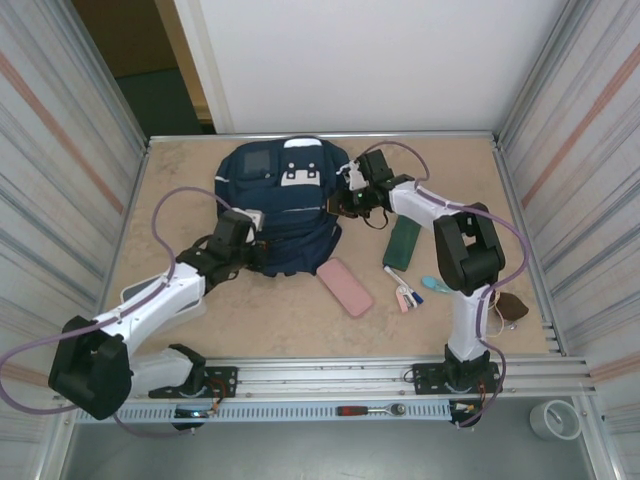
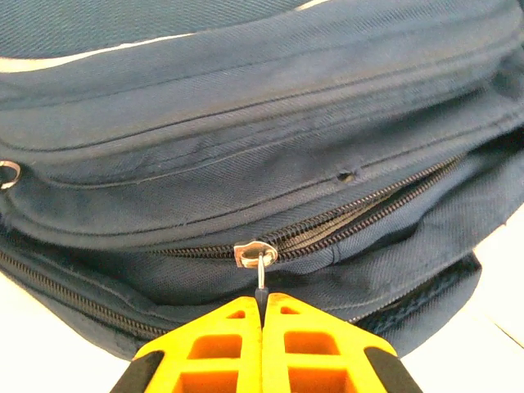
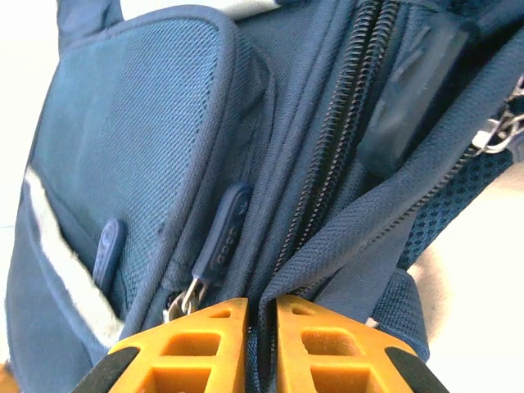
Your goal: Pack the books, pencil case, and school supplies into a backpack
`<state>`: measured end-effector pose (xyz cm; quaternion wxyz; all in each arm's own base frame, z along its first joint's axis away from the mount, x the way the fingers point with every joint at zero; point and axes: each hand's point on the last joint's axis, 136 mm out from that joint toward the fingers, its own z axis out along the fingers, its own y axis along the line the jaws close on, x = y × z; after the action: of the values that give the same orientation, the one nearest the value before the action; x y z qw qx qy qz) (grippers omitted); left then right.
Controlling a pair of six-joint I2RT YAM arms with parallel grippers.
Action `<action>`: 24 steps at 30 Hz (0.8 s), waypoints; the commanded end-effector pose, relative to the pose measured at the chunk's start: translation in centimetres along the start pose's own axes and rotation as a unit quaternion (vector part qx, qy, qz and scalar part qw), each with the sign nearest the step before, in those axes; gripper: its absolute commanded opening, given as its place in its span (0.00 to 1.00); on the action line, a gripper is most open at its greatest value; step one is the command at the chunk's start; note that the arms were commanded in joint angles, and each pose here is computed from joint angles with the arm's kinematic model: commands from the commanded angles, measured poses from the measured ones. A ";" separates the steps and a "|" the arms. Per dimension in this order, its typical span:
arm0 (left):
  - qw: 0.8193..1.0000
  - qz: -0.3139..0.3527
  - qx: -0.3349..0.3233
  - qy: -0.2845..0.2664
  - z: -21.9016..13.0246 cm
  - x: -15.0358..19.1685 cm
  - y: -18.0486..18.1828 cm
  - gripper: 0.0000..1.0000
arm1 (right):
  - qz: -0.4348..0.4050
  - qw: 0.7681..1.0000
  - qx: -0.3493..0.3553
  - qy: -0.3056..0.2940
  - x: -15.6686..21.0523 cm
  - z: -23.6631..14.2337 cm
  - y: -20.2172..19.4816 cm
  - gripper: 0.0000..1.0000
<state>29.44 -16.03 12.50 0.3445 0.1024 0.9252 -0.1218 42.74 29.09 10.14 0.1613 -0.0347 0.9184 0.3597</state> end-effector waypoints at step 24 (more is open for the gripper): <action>0.998 0.032 0.035 -0.039 0.6 -4.3 -4.6 0.00 | -0.029 0.999 0.019 -0.031 5.0 -1.1 3.4 0.72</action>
<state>30.12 -20.06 13.24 0.3415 0.1396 0.9202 -0.1306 38.38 29.74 11.36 0.1934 -0.0535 0.9261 0.3194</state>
